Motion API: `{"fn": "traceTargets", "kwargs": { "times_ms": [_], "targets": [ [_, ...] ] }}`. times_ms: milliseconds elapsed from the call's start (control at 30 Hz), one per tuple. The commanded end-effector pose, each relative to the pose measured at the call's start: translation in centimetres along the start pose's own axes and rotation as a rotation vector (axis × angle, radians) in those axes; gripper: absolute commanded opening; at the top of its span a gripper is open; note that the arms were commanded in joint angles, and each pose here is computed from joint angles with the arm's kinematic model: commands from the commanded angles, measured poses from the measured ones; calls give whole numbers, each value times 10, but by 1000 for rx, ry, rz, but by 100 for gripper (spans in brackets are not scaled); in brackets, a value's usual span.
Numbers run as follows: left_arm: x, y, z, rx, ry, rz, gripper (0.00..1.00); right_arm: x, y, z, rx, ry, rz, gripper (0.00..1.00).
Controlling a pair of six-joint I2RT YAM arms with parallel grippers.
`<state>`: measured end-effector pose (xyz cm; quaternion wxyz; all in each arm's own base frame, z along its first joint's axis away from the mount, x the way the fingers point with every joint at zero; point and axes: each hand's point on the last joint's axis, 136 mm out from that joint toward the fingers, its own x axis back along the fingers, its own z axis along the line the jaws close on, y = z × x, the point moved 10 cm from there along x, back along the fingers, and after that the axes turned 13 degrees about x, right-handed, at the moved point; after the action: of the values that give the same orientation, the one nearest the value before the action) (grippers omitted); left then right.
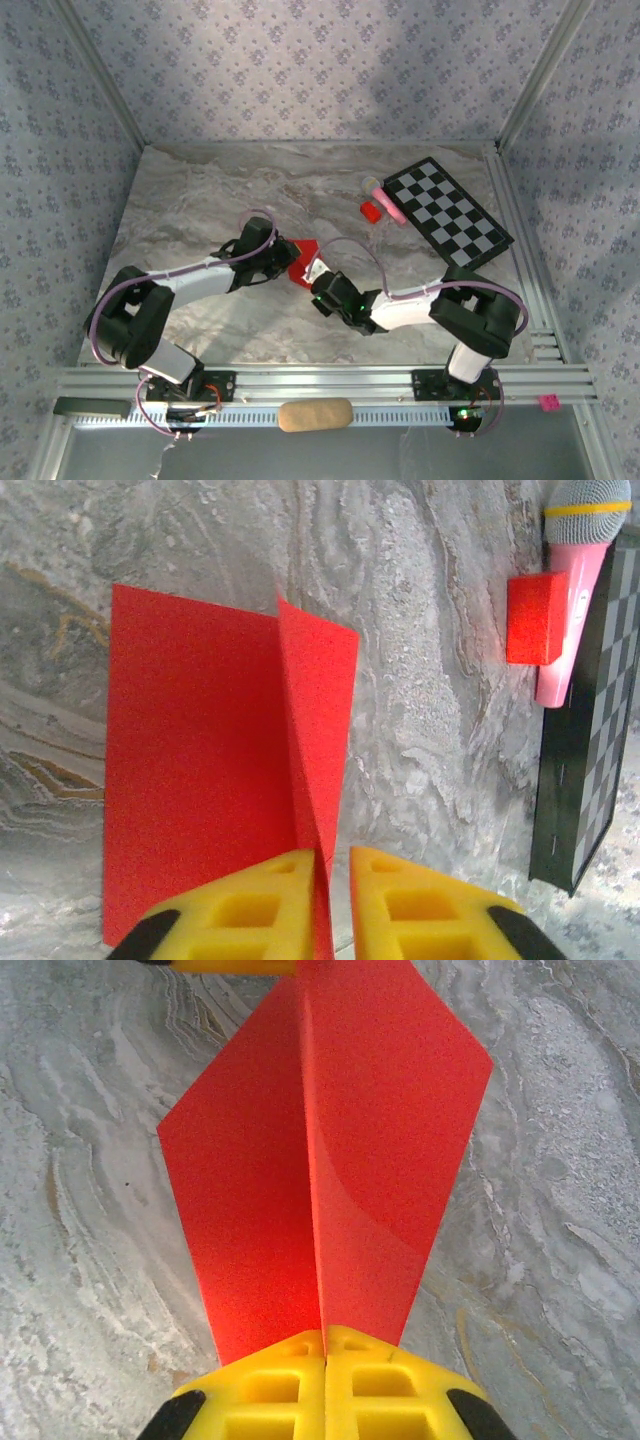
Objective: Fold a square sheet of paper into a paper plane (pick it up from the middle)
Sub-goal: Fourth fold the wing at the center of the table.
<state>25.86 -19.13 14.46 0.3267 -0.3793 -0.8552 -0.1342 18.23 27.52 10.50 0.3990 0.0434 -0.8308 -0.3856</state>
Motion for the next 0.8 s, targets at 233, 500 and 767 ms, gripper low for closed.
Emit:
{"fn": "traceTargets", "kwargs": {
  "times_ms": [233,500,767],
  "targets": [
    [6,3,2,17,24,-24,29,-1,1,-3,-69,41,-37,3],
    [7,8,5,31,35,-29,19,-1,-2,-4,-73,30,-29,7],
    [9,8,5,33,43,-34,4,-2,-5,-4,-62,15,-2,16]
  ]
}}
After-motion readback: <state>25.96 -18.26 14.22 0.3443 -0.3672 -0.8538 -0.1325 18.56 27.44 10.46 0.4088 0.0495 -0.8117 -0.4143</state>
